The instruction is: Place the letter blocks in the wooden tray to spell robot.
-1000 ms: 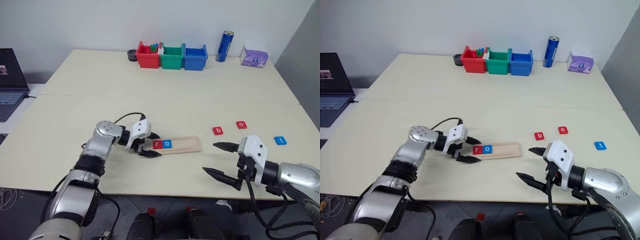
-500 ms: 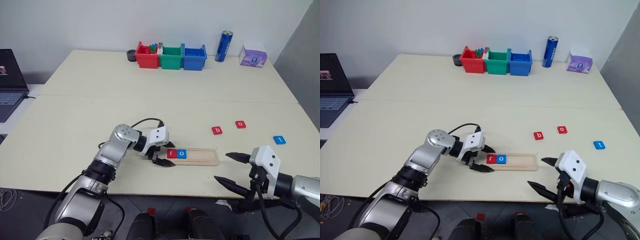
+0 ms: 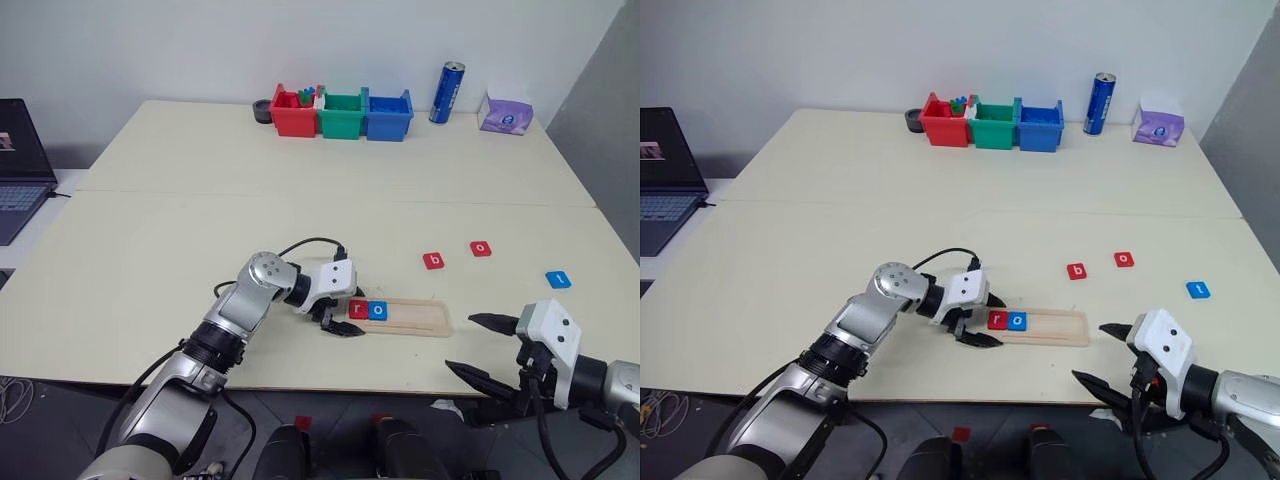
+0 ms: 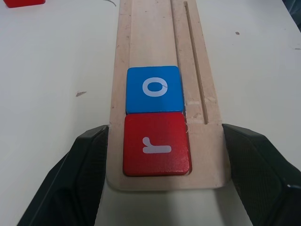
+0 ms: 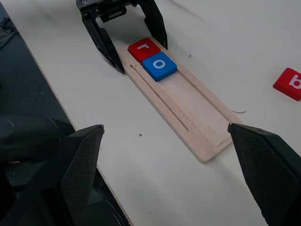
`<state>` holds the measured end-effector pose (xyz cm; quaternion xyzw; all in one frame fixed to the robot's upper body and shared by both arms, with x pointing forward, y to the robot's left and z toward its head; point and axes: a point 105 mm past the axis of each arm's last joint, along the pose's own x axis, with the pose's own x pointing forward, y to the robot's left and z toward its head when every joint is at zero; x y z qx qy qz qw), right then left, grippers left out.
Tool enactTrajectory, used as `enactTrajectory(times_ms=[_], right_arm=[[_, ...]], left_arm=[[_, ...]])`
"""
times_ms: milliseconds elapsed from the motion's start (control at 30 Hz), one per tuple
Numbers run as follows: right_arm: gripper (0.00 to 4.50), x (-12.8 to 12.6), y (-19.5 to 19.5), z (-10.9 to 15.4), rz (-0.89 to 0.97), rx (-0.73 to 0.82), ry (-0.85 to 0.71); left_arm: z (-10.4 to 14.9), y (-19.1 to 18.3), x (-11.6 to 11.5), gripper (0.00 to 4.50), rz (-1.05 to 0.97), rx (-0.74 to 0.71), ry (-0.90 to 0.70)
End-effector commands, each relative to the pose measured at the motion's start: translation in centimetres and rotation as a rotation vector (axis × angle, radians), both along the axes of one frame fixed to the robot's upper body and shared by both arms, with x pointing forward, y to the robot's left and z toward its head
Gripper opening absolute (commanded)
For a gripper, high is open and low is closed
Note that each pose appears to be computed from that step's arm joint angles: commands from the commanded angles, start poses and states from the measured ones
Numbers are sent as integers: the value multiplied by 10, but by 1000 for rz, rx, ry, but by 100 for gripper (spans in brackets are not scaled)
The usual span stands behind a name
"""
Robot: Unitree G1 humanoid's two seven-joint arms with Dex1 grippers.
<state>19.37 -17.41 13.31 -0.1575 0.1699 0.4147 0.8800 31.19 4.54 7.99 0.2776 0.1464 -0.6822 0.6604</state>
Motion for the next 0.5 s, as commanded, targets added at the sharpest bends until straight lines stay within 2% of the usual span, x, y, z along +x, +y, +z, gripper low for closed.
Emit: enactTrajectory(times_ms=[33,100,167,233,500], right_arm=[[450,2,1,8,16,-25,-50],[450,3,1,8,11,-27,-58],[450,3,2,9,13,-23,-57],[450,3,3,9,18,-19,-55],[450,8,2,16,29,4,-68]], left_arm=[[9,-9,-4,337,-51,-4,-28],[9,-9,-4,337,-38,-9,-18],[8,-7,-4,410,-42,-3,-12],[10,-6,-5,443,-43,-10,-8],[26,-4,-2,443,1,-82,1]])
